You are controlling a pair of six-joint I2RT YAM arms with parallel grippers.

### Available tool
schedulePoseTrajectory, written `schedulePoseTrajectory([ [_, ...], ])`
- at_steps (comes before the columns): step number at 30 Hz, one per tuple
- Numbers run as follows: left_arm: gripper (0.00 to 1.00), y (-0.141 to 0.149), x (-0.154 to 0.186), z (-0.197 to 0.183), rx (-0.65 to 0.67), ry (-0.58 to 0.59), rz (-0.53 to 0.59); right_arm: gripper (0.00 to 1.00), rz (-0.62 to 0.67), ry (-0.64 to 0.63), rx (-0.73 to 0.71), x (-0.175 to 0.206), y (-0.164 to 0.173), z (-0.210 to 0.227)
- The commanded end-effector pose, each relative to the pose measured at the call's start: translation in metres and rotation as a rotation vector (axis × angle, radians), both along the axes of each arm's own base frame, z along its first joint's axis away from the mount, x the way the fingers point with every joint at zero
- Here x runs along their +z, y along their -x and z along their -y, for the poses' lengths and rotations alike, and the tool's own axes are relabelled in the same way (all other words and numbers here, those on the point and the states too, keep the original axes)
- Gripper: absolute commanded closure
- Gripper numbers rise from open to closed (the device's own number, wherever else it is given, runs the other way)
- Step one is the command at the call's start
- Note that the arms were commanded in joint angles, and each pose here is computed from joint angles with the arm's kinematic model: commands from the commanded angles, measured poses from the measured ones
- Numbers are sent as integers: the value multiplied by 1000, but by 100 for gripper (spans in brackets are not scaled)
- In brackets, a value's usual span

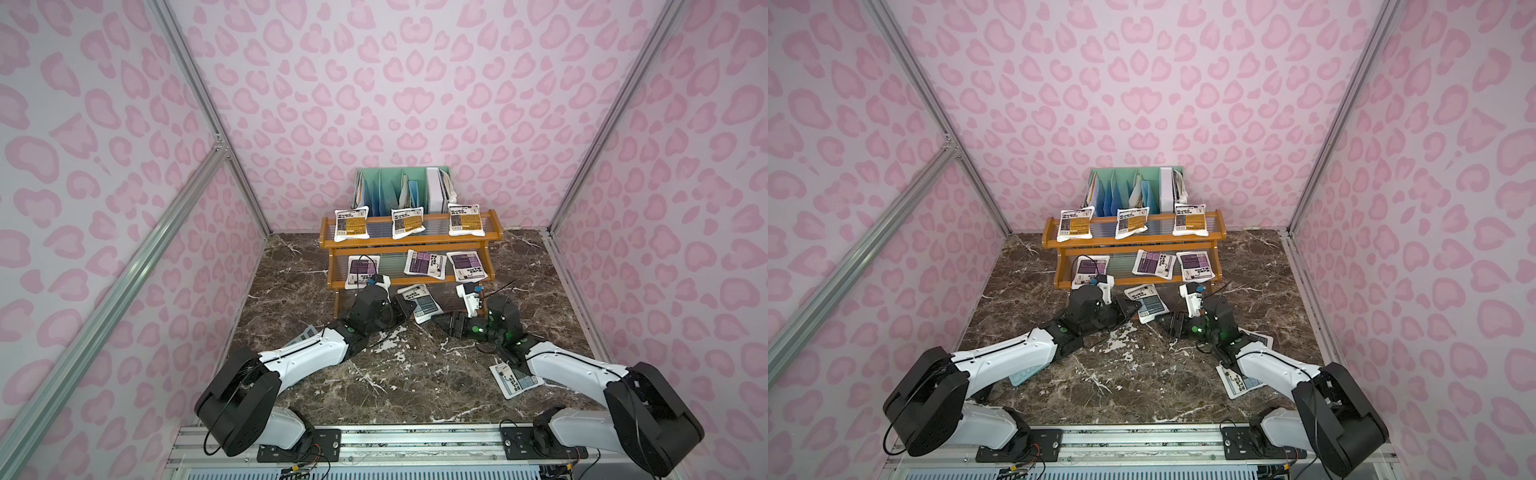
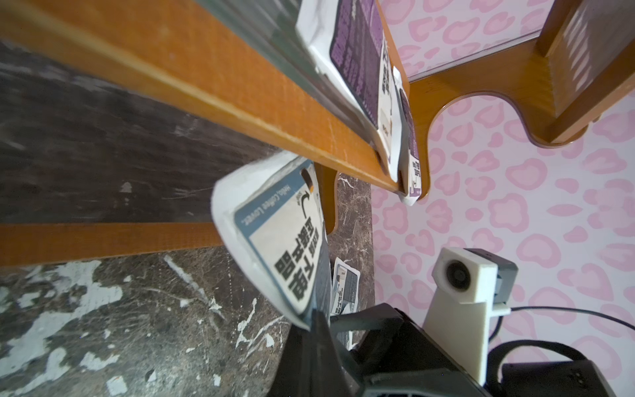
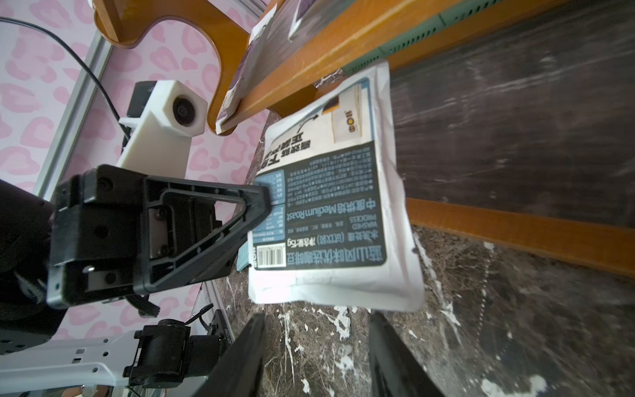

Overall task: Place the bagged coffee beans on the shelf by color
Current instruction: Pick up the bagged coffee beans at the center of the board.

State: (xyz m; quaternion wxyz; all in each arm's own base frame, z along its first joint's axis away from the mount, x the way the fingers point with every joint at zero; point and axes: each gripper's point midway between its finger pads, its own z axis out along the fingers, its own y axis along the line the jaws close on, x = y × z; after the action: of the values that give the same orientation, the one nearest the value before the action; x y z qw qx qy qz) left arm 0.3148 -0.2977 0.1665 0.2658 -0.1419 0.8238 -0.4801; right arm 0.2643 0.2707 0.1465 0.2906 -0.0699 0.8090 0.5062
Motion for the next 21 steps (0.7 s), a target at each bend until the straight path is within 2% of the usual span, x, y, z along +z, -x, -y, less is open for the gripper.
schedulePoseTrajectory([
  [1,100,-2,10,5,-10,44,25,49,50,-87,15,22,-6,-9],
  [4,100,-2,9,6,-14,52,24,51,46,-106,2,22,-11,-11],
  [15,100,0,4,13,-39,98,7,67,43,-183,-83,30,-31,-12],
  [21,100,1,6,11,-40,88,17,92,42,-184,-91,30,-35,-14],
])
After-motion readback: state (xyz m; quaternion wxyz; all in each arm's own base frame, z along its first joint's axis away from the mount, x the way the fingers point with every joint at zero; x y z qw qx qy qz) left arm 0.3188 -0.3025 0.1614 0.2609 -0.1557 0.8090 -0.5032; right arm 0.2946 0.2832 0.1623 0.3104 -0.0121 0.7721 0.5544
